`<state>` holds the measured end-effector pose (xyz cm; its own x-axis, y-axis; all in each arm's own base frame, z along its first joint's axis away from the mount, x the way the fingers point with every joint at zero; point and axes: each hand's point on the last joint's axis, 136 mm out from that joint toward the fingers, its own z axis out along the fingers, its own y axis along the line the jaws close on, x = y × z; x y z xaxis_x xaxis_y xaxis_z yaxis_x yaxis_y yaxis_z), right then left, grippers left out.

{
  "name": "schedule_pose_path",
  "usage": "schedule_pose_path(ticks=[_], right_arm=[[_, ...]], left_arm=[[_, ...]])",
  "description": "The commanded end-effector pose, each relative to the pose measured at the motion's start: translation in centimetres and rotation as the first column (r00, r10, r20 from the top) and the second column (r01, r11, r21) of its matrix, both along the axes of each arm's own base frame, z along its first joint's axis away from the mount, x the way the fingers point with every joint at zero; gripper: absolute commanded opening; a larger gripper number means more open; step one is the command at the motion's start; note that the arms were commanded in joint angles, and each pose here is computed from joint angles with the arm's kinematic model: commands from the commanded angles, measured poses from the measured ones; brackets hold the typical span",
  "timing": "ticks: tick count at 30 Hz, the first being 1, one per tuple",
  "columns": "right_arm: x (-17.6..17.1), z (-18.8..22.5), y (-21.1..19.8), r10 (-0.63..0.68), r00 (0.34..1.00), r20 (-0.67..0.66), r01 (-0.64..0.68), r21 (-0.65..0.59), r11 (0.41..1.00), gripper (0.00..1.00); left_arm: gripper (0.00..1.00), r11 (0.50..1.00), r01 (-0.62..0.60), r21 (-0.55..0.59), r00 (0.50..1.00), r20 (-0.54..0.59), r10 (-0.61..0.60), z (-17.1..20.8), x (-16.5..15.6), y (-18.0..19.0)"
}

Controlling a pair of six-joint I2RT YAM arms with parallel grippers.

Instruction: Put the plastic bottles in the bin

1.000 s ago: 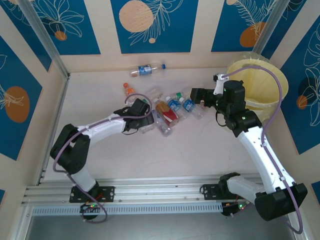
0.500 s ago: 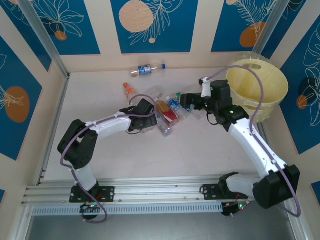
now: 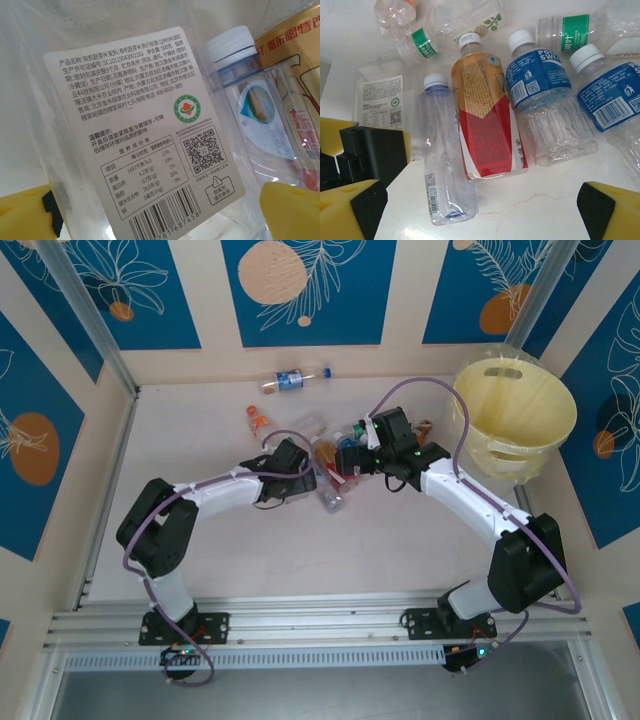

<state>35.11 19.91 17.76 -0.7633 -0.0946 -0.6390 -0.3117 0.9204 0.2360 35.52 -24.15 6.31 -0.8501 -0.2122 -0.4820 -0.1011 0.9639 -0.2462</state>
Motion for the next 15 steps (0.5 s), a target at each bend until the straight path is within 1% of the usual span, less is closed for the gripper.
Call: schedule_pose_path(ticks=[1, 3, 6, 7, 11, 12, 15], right_arm=[[0.6, 1.5, 0.0, -0.010, 0.999, 0.045, 0.010, 0.000, 1.000, 1.00], [0.6, 1.4, 0.0, -0.013, 0.999, 0.045, 0.013, -0.003, 1.000, 0.99], [0.7, 1.4, 0.0, -0.011, 0.999, 0.048, 0.011, -0.004, 1.000, 1.00], [0.7, 1.3, 0.0, -0.013, 0.999, 0.047, 0.014, -0.005, 1.000, 1.00], [0.8, 1.5, 0.0, -0.008, 0.999, 0.053, 0.009, -0.004, 1.000, 0.99], [0.8, 1.6, 0.1, -0.008, 0.999, 0.054, 0.008, -0.005, 1.000, 1.00], [0.8, 1.7, 0.1, -0.005, 0.998, 0.058, 0.005, -0.006, 1.000, 1.00]], left_arm=[[0.95, 0.996, 0.042, 0.082, 0.993, -0.111, -0.033, -3.7, -2.7, 1.9], [0.92, 0.996, 0.029, 0.080, 0.997, -0.078, -0.023, -3.3, -2.7, 2.3], [0.85, 0.997, 0.004, 0.074, 1.000, -0.031, -0.001, -2.7, -2.8, 3.3], [0.85, 0.997, -0.011, 0.076, 1.000, -0.024, 0.013, -2.7, -2.9, 3.8], [0.87, 0.994, -0.050, 0.098, 0.997, -0.046, 0.055, -3.1, -3.7, 5.6], [0.89, 0.995, -0.048, 0.093, 0.997, -0.049, 0.052, -3.1, -4.0, 5.8], [1.00, 1.000, 0.022, 0.006, 0.999, -0.024, -0.022, -2.9, -4.7, 5.1]])
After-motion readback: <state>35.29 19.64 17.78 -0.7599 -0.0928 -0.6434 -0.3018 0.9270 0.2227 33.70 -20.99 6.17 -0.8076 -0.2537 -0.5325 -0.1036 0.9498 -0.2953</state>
